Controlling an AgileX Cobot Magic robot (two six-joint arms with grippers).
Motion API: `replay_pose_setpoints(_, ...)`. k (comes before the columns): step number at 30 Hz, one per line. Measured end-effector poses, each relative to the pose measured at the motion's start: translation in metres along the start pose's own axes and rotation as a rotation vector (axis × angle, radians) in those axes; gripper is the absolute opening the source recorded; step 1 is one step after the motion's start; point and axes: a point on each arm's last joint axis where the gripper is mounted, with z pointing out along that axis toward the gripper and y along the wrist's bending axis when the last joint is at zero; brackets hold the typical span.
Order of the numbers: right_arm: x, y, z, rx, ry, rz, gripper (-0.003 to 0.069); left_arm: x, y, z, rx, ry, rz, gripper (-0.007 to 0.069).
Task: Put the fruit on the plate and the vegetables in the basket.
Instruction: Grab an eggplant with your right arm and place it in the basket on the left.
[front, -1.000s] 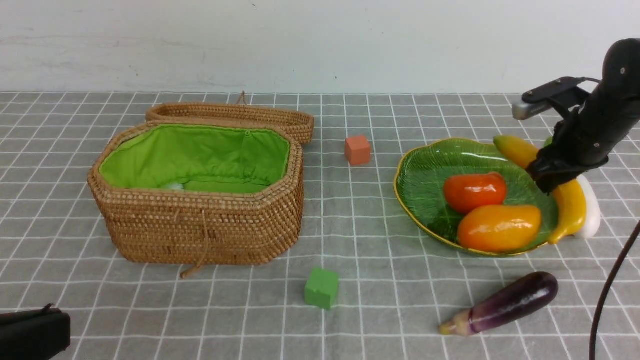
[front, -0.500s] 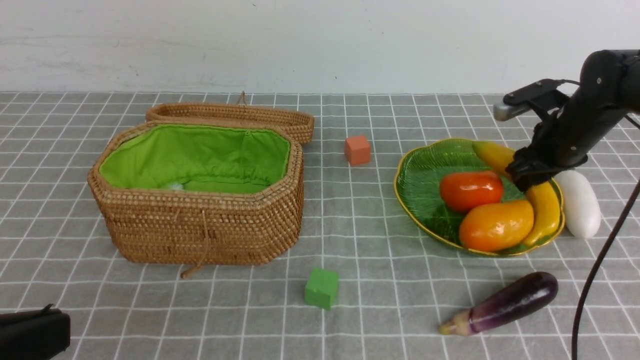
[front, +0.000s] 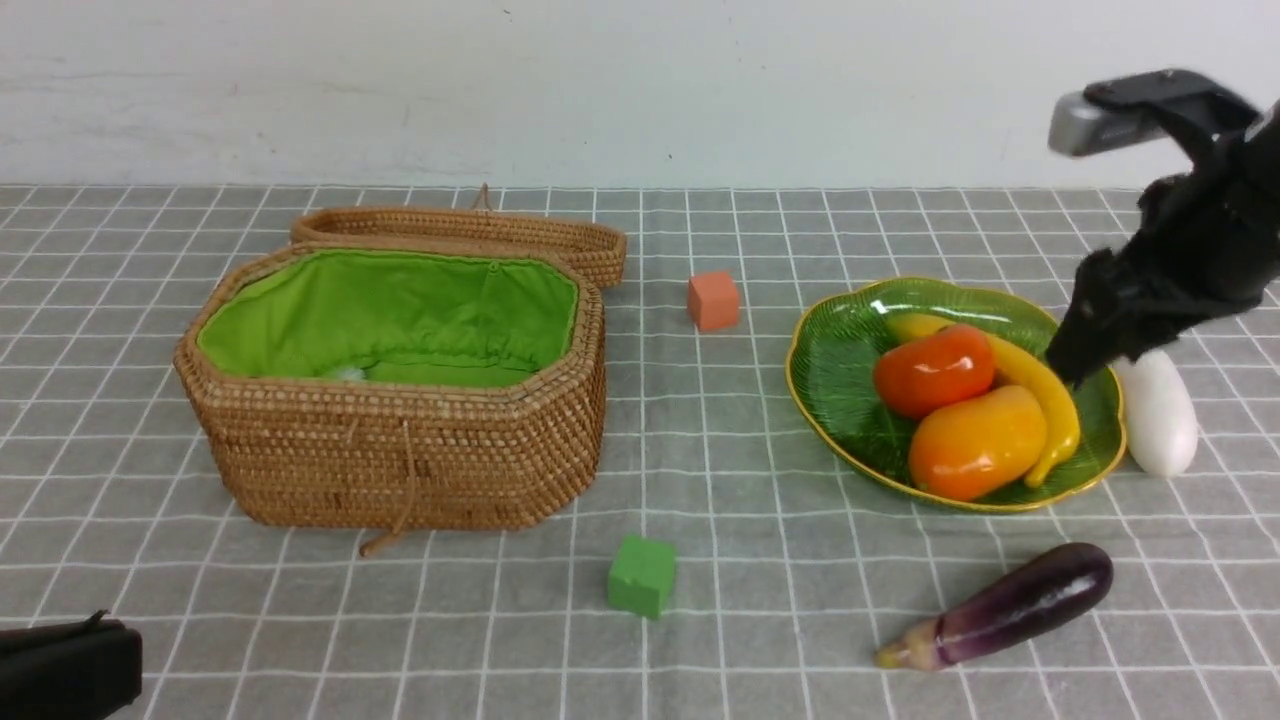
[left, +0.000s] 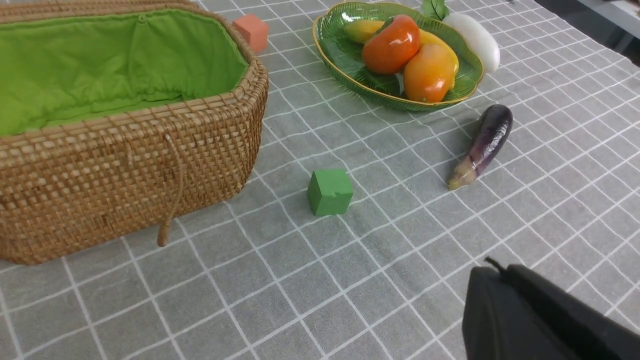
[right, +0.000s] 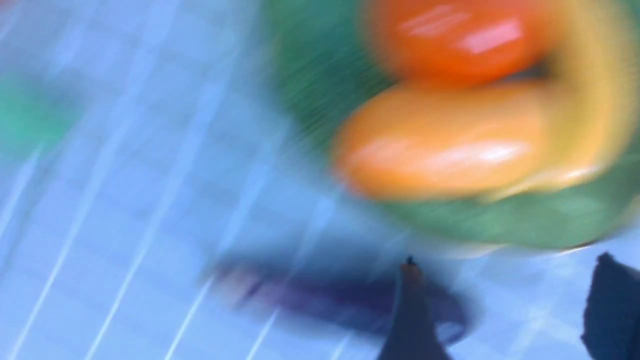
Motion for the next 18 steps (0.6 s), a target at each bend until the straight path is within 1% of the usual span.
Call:
replay_pose_setpoints(1, 0.014, 0.027, 0.009, -0.048, 0.04, -0.176, 0.0416, 0.0, 0.0, 0.0, 0.0, 0.0, 0.004, -0.0013)
replay_pose_setpoints(2, 0.018, 0.033, 0.012, -0.057, 0.049, -0.202, 0.0415, 0.0, 0.0, 0.0, 0.0, 0.0, 0.004, -0.0013)
replay_pose_setpoints(4, 0.031, 0.055, 0.028, -0.073, 0.084, -0.406, 0.0417, 0.0, 0.0, 0.0, 0.002, -0.004, 0.027, -0.0013)
replay_pose_setpoints(5, 0.038, 0.063, 0.038, -0.063, 0.101, -0.516, 0.043, -0.001, 0.0, 0.0, 0.005, -0.014, 0.054, -0.0013)
replay_pose_setpoints(7, 0.046, 0.07, 0.056, -0.022, 0.119, -0.636, 0.0463, -0.004, -0.002, 0.0, 0.015, -0.042, 0.092, -0.0013)
replay_pose_setpoints(8, 0.048, 0.07, 0.059, -0.017, 0.129, -0.651, 0.0467, -0.004, -0.002, 0.0, 0.016, -0.045, 0.099, -0.0013)
replay_pose_setpoints(10, 0.051, 0.067, 0.078, 0.03, 0.151, -0.733, 0.0514, -0.007, -0.004, 0.0, 0.035, -0.079, 0.112, -0.0013)
replay_pose_setpoints(12, 0.052, 0.065, 0.085, 0.037, 0.16, -0.746, 0.0533, -0.008, -0.004, 0.0, 0.044, -0.091, 0.108, -0.0013)
replay_pose_setpoints(13, 0.051, 0.062, 0.098, 0.046, 0.181, -0.771, 0.0549, -0.01, -0.006, -0.001, 0.059, -0.108, 0.099, -0.0013)
replay_pose_setpoints(18, 0.053, 0.052, 0.129, 0.058, 0.23, -0.813, 0.0561, -0.011, -0.008, -0.001, 0.082, -0.125, 0.076, -0.0013)
